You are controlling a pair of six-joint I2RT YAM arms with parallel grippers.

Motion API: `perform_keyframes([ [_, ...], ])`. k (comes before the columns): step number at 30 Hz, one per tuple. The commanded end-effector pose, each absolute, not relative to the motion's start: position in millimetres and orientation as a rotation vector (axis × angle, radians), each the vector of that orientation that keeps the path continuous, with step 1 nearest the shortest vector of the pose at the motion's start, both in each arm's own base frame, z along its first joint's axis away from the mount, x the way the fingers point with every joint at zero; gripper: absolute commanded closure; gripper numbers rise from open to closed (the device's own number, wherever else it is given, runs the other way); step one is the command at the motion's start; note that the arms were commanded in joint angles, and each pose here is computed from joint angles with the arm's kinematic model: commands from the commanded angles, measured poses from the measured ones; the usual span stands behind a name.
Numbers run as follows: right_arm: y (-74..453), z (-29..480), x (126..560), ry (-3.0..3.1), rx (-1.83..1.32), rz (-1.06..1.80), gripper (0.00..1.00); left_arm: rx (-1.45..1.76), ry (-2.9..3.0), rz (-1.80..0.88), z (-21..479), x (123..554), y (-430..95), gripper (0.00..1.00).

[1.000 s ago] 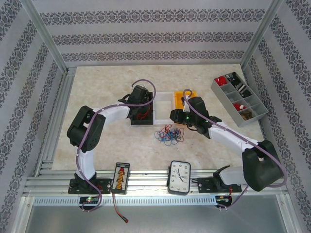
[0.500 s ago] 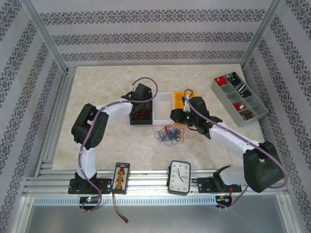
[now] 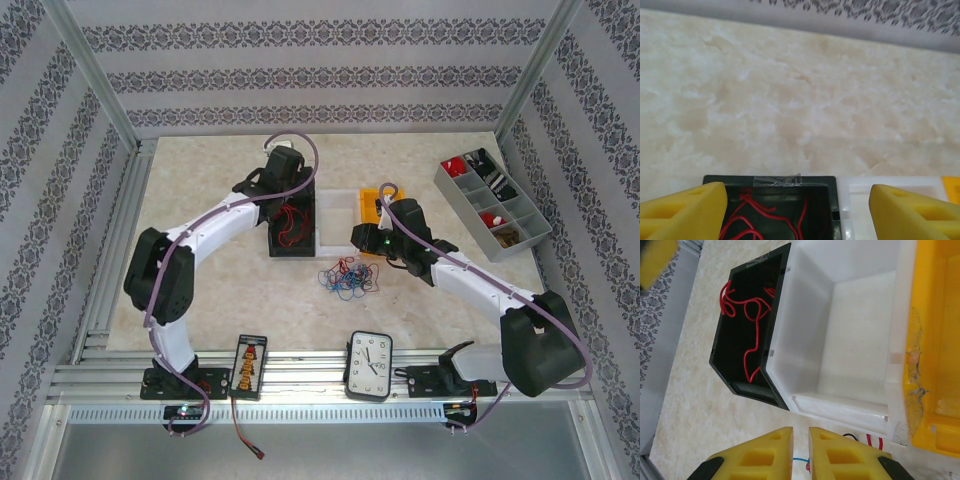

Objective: Untangle the cables

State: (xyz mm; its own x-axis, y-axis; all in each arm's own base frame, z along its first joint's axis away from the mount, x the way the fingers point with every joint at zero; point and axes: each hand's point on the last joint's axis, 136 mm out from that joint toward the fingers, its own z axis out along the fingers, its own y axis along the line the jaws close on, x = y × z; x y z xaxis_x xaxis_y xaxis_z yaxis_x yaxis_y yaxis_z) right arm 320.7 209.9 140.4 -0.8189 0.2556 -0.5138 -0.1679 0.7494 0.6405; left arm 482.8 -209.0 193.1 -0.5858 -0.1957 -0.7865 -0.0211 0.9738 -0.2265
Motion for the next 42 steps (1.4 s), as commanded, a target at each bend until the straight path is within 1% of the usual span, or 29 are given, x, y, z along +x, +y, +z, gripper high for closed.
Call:
perform_keyframes([
  [1, 207.3, 143.2, 320.3, 2.341, 0.064, 0.929, 0.82, -0.174, 2.154, -0.214, 202.0, 475.1, -199.2, 0.24],
  [5, 207.2, 139.2, 318.6, 2.349, 0.067, 0.919, 0.81, -0.156, 2.162, -0.263, 198.7, 461.1, -200.8, 0.23],
  [8, 206.8, 130.0, 312.1, 2.377, 0.048, 0.882, 0.79, 0.010, 2.216, -0.371, 181.2, 438.0, -227.5, 0.22],
  [11, 207.9, 115.3, 296.4, 2.432, -0.025, 0.816, 0.77, 0.325, 2.250, -0.533, 160.1, 393.9, -270.4, 0.22],
  [13, 207.5, 103.6, 284.1, 2.474, -0.071, 0.773, 0.76, 0.548, 2.280, -0.602, 141.5, 354.2, -292.4, 0.22],
  [16, 199.4, 92.7, 273.3, 2.506, -0.083, 0.716, 0.76, 0.687, 2.333, -0.685, 121.6, 313.9, -305.8, 0.22],
  [19, 188.7, 89.0, 271.4, 2.506, -0.042, 0.679, 0.73, 0.762, 2.353, -0.735, 113.5, 293.6, -315.6, 0.22],
  [25, 180.8, 62.6, 257.1, 2.600, -0.056, 0.635, 0.63, 0.818, 2.352, -0.721, 106.2, 294.0, -331.3, 0.23],
  [32, 173.0, 36.6, 248.5, 2.692, -0.038, 0.633, 0.65, 0.854, 2.347, -0.747, 107.4, 302.2, -349.7, 0.24],
  [37, 168.5, 29.2, 245.9, 2.715, -0.025, 0.636, 0.65, 0.874, 2.379, -0.757, 99.7, 299.8, -353.9, 0.28],
  [42, 166.9, 29.8, 245.8, 2.709, -0.022, 0.635, 0.66, 0.911, 2.409, -0.741, 89.1, 294.3, -357.2, 0.35],
])
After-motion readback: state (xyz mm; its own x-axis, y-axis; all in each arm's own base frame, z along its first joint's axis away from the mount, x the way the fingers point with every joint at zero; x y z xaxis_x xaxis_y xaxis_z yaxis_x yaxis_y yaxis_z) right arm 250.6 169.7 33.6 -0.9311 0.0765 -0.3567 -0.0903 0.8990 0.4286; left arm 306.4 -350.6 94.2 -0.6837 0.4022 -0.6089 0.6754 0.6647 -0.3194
